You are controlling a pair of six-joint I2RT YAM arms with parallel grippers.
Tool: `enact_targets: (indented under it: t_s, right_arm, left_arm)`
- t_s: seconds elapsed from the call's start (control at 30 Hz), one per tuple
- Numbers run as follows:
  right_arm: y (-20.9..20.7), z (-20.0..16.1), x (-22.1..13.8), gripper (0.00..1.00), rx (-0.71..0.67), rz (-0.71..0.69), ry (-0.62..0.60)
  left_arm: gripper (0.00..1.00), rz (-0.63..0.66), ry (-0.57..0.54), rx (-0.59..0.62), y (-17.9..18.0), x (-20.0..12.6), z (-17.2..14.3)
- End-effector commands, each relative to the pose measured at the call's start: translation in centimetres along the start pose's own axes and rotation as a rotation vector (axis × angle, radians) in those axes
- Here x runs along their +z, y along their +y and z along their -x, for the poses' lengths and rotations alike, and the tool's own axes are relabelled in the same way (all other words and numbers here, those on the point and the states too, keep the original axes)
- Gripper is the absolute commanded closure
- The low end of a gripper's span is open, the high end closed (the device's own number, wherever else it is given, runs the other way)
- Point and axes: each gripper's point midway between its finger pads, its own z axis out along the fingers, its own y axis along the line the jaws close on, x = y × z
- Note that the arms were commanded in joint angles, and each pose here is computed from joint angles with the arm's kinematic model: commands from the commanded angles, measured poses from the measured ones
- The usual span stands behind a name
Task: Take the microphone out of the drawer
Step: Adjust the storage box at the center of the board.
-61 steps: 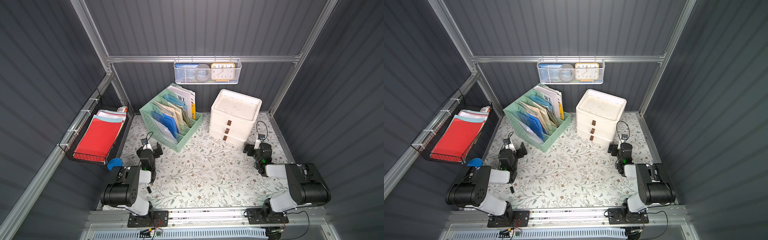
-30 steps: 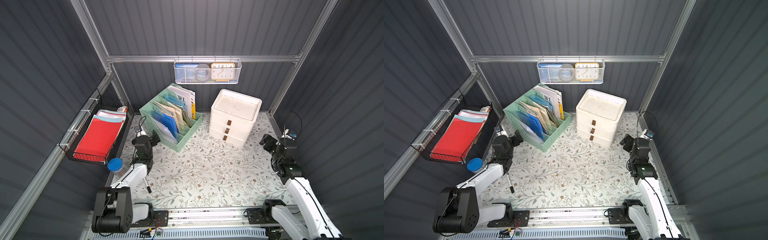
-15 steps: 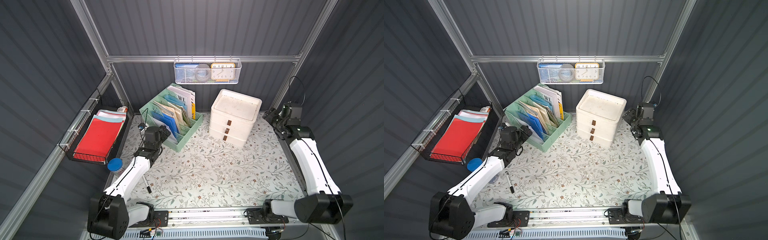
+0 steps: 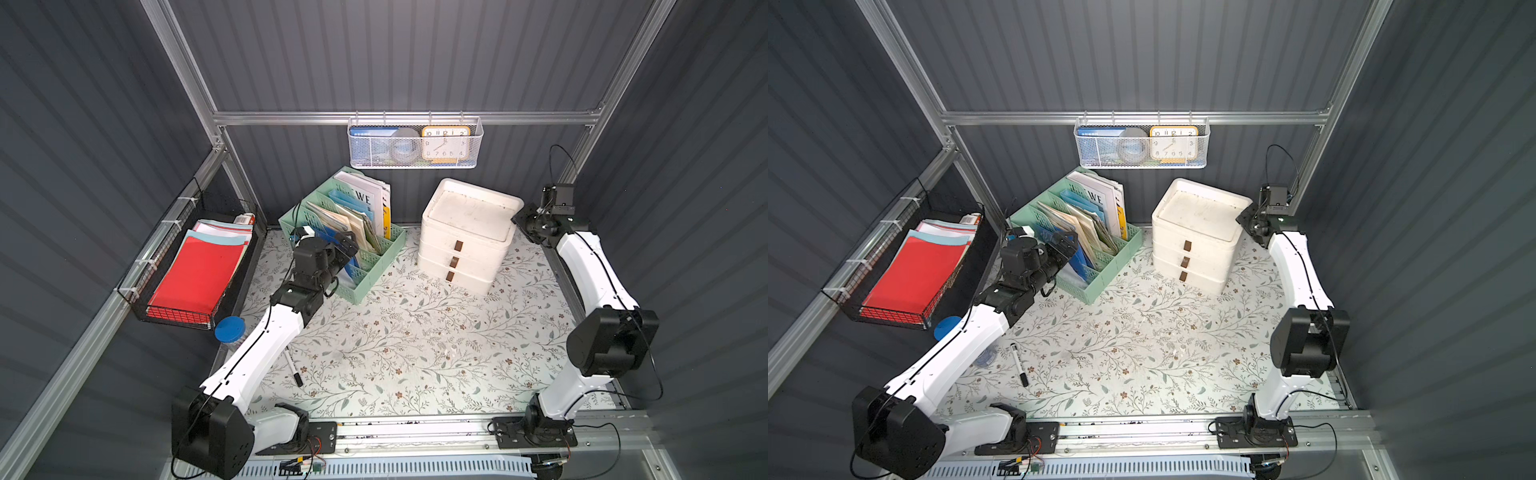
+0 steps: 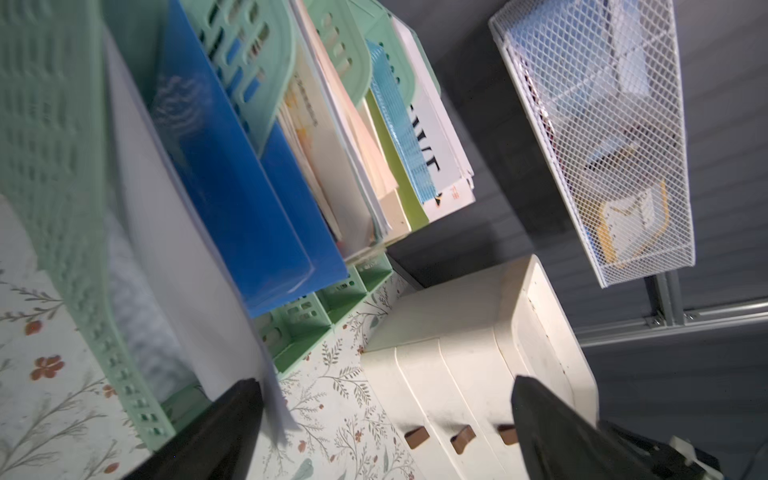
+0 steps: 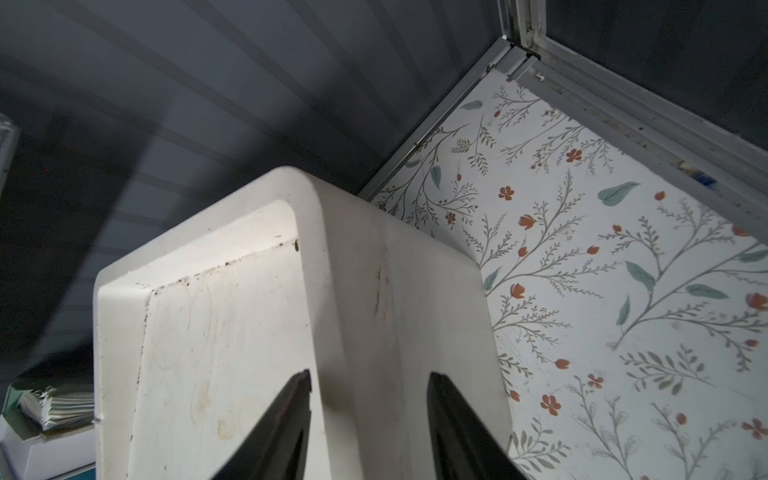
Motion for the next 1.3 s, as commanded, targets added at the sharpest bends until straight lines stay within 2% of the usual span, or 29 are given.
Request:
enact_targets:
  t_s: [0.0,0.2,0.27,0.43,0.47,0.57,0.73,0.97,1.07,1.23,1.27]
  right_arm:
    - [0.2,-0.1,-0.2,0.57,0.006,-0.024,-0.004]
    - [-0.5,-0.6,0.0,0.73,0.000,-0.066,0.004]
    - [-0.6,-0.9,-0.1,0.81,0.000,-0.071,0.014]
    - [-1.0,-1.2,-1.0,0.89,-0.004,-0.089,0.014]
    - [-1.0,-1.2,-1.3,0.90,-0.006,-0.089,0.010]
    - [-1.2,-1.2,-1.6,0.88,-0.011,-0.083,-0.010]
    - [-0.7,-1.4,-0.7,0.80,-0.019,-0.065,0.012]
    - [-0.4,-1.6,1.2,0.79,-0.029,-0.080,0.036]
    - [-0.8,-1.6,1.5,0.83,-0.037,-0.101,0.036]
    - [-1.3,-2.2,1.2,0.99,-0.055,-0.121,0.057]
    - [-1.5,-2.3,1.1,1.00,-0.059,-0.127,0.062]
  left_arm:
    - [0.01,-0.098,0.063,0.043,-3.1,0.7,-1.0]
    - [0.01,-0.194,0.144,0.135,-6.4,1.7,-2.7]
    - [0.01,-0.218,0.175,0.150,-7.1,2.1,-3.4]
    - [0.01,-0.293,0.218,0.223,-9.3,2.3,-4.8]
    - [0.01,-0.330,0.206,0.240,-10.8,1.9,-4.2]
    - [0.01,-0.355,0.225,0.255,-11.5,2.0,-4.8]
    - [0.01,-0.361,0.236,0.258,-11.5,2.0,-5.1]
    - [0.01,-0.350,0.241,0.275,-10.9,1.3,-5.3]
    - [0.01,-0.356,0.236,0.275,-11.1,1.0,-5.1]
    - [0.01,-0.327,0.253,0.265,-9.5,1.3,-6.1]
    - [0.01,-0.327,0.251,0.264,-9.5,1.3,-6.1]
